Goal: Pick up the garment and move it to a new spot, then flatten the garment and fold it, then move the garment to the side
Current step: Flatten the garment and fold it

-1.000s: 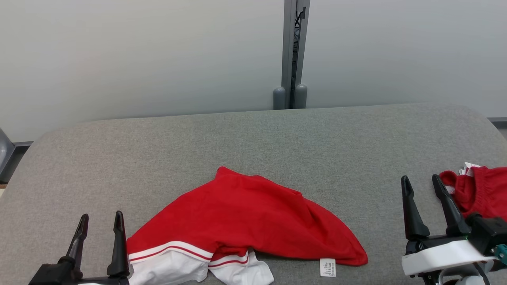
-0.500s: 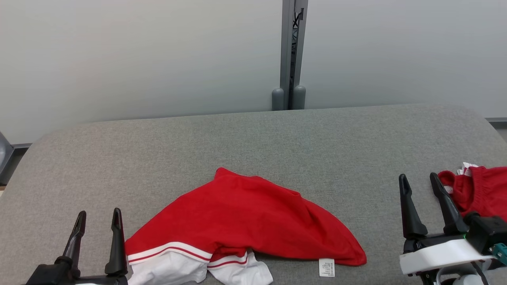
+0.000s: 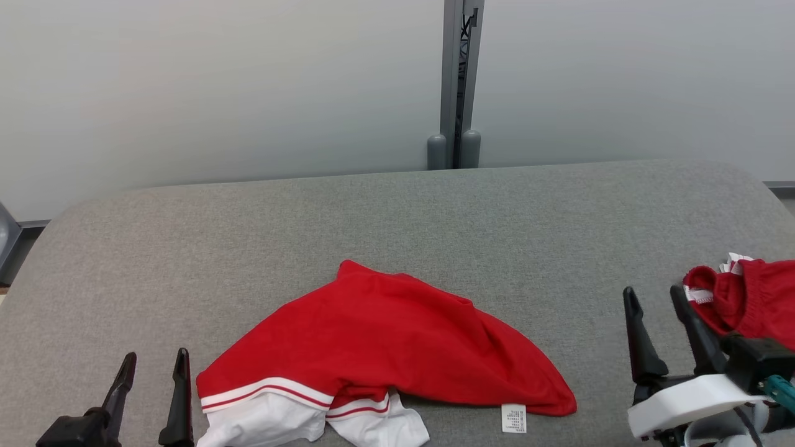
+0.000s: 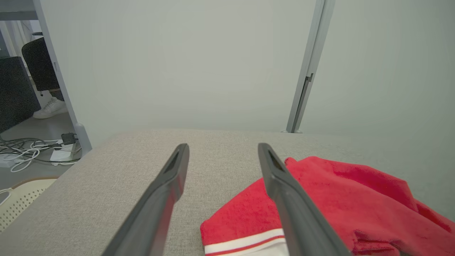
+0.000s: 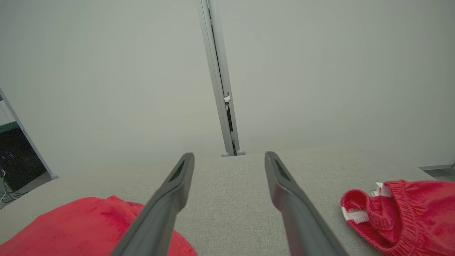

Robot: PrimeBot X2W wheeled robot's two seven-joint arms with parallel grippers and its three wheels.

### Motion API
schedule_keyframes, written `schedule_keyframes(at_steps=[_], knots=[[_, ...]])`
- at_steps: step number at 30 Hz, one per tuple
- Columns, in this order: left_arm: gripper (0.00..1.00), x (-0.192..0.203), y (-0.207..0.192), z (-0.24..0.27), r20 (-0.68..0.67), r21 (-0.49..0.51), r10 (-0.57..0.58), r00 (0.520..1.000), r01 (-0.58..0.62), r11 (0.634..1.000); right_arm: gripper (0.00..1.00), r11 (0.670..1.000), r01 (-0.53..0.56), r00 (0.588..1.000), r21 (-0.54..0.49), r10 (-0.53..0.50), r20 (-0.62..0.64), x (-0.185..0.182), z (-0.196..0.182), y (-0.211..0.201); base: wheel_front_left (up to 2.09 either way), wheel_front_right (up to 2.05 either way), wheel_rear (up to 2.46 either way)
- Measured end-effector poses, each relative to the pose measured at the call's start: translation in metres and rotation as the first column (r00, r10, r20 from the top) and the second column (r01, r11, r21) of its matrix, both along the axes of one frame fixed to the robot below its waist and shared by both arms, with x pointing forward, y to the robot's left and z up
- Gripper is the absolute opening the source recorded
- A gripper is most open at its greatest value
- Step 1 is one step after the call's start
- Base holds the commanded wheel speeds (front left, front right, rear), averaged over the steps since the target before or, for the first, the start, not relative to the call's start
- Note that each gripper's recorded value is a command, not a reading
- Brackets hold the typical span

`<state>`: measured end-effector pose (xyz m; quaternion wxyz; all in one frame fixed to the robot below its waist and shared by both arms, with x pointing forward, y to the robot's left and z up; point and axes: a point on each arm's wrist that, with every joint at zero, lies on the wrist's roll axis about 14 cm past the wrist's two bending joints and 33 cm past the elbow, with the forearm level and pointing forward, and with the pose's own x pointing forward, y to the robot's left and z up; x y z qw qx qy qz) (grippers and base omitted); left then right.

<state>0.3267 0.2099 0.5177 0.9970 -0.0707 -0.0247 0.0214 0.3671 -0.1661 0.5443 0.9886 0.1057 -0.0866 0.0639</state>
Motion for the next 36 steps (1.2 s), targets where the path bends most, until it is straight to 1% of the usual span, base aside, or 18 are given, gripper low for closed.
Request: schedule_keyframes(at_steps=[2,3,7,11,14,17,20,24,26,29,34,36], knots=[[1.0,-0.003,0.002,-0.008,-0.045,0.004,-0.007,0.999,0.007,1.0,1.0,1.0,-0.012,0.998,0.008,0.012,-0.061,0.001,-0.012,0.002,0.0,0.0,0.0],[1.0,-0.006,0.001,-0.019,-0.108,-0.014,-0.019,0.994,0.017,1.0,1.0,0.999,-0.036,0.99,0.003,0.036,-0.136,0.001,-0.029,0.008,0.0,0.0,0.0],[1.0,-0.019,-0.005,-0.048,-0.26,-0.048,-0.059,0.964,0.048,0.998,1.0,0.996,-0.092,0.956,0.011,0.091,-0.278,-0.001,-0.06,0.022,0.0,0.0,0.0],[1.0,-0.03,-0.006,-0.069,-0.367,-0.071,-0.08,0.927,0.058,0.996,1.0,0.988,-0.15,0.882,0.022,0.144,-0.449,-0.01,-0.099,0.036,0.0,0.0,0.0],[1.0,-0.038,-0.008,-0.082,-0.431,-0.093,-0.098,0.897,0.064,0.994,1.0,0.985,-0.17,0.837,0.032,0.162,-0.523,-0.014,-0.117,0.041,0.0,0.0,0.0],[1.0,-0.049,-0.012,-0.098,-0.503,-0.105,-0.118,0.856,0.075,0.992,1.0,0.983,-0.18,0.8,0.035,0.167,-0.577,-0.016,-0.131,0.044,0.0,0.0,0.0],[1.0,-0.054,-0.015,-0.108,-0.541,-0.118,-0.135,0.83,0.084,0.99,1.0,0.981,-0.188,0.769,0.044,0.175,-0.615,-0.017,-0.141,0.048,0.0,0.0,0.0],[1.0,-0.059,-0.024,-0.123,-0.595,-0.136,-0.172,0.785,0.112,0.984,1.0,0.979,-0.201,0.742,0.044,0.181,-0.646,-0.016,-0.15,0.052,0.0,0.0,0.0],[1.0,-0.054,-0.027,-0.127,-0.602,-0.144,-0.184,0.777,0.121,0.982,1.0,0.977,-0.207,0.73,0.043,0.184,-0.658,-0.014,-0.154,0.054,0.0,0.0,0.0],[1.0,-0.043,-0.026,-0.132,-0.603,-0.136,-0.184,0.777,0.127,0.983,1.0,0.974,-0.221,0.712,0.043,0.192,-0.676,-0.012,-0.159,0.057,0.0,0.0,0.0],[1.0,-0.037,-0.032,-0.148,-0.637,-0.16,-0.219,0.739,0.152,0.975,1.0,0.972,-0.228,0.682,0.052,0.198,-0.704,-0.012,-0.168,0.06,0.0,0.0,0.0],[1.0,-0.034,-0.032,-0.153,-0.642,-0.162,-0.222,0.734,0.153,0.975,1.0,0.971,-0.233,0.677,0.052,0.2,-0.708,-0.01,-0.169,0.061,0.0,0.0,0.0]])
